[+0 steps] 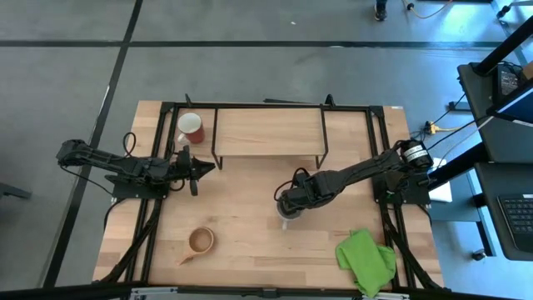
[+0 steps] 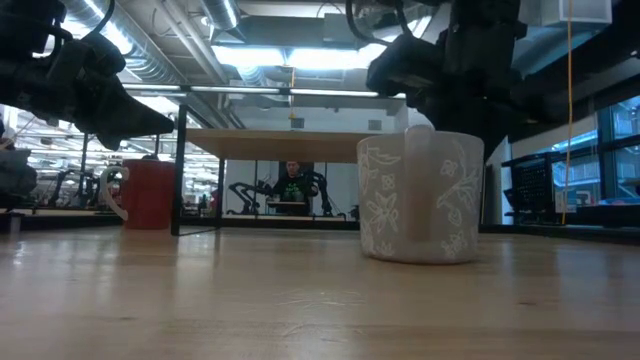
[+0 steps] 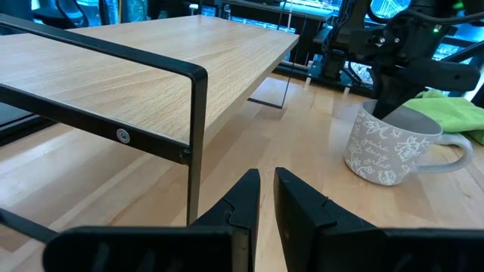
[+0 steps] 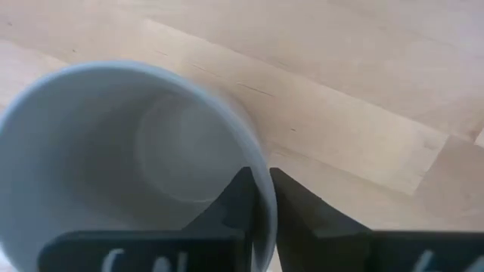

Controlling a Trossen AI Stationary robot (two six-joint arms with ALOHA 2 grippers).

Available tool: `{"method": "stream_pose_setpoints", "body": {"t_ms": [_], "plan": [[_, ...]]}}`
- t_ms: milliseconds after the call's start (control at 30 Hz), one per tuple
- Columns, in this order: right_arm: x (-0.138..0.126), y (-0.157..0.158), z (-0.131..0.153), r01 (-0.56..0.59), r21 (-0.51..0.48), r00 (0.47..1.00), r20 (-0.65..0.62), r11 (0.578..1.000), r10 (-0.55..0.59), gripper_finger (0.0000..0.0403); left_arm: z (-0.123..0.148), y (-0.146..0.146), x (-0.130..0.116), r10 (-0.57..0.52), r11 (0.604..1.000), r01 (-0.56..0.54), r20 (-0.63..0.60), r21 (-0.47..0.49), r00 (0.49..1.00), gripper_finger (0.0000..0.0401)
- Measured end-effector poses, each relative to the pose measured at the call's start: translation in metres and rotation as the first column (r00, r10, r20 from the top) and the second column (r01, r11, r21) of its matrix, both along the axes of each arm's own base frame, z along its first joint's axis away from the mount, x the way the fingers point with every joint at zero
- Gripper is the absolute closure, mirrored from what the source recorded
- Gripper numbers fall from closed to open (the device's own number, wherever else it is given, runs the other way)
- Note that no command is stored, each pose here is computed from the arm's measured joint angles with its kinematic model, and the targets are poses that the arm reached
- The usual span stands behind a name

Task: Stack small to large cups/mugs on shelf
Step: Put the gray mug on the shelf

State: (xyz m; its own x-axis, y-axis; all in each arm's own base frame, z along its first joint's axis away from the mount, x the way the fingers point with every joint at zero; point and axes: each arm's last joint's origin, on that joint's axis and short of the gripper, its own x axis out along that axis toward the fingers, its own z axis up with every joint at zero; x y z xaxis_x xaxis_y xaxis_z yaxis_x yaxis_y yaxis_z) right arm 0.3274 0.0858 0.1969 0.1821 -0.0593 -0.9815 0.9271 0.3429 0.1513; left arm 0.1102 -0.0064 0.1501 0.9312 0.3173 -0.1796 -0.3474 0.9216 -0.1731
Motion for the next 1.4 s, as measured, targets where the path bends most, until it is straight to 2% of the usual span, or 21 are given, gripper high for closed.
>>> {"method": "stream_pose_setpoints", "body": {"t_ms": [133, 300, 500, 767, 1400], "plan": [[0.0, 0.0, 0.0, -0.021, 0.0, 1.0, -0.002, 1.0, 0.021, 0.0376, 0.0, 0.0, 0.0, 0.0, 1.0, 0.0, 0.0, 0.0, 1.0, 0.0366], [0.001, -0.002, 0.0, -0.018, 0.015, 1.0, -0.004, 1.0, 0.018, 0.0363, 0.0, 0.0, 0.0, 0.0, 1.0, 0.0, -0.001, 0.0, 1.0, 0.0366], [0.004, -0.007, 0.005, -0.058, 0.008, 0.998, -0.004, 0.998, 0.058, 0.0377, 0.0, 0.0, 0.0, 0.0, 1.0, 0.0, -0.001, 0.0, 1.0, 0.0366], [0.014, -0.024, 0.025, -0.117, -0.011, 0.993, 0.015, 0.993, 0.118, 0.0375, 0.0, 0.0, 0.0, 0.0, 1.0, 0.0, 0.0, 0.0, 1.0, 0.0366], [0.032, -0.08, 0.093, -0.243, -0.084, 0.965, 0.082, 0.966, 0.25, 0.0376, 0.0, 0.0, 0.0, 0.0, 1.0, 0.0, 0.0, 0.0, 1.0, 0.0366]]}}
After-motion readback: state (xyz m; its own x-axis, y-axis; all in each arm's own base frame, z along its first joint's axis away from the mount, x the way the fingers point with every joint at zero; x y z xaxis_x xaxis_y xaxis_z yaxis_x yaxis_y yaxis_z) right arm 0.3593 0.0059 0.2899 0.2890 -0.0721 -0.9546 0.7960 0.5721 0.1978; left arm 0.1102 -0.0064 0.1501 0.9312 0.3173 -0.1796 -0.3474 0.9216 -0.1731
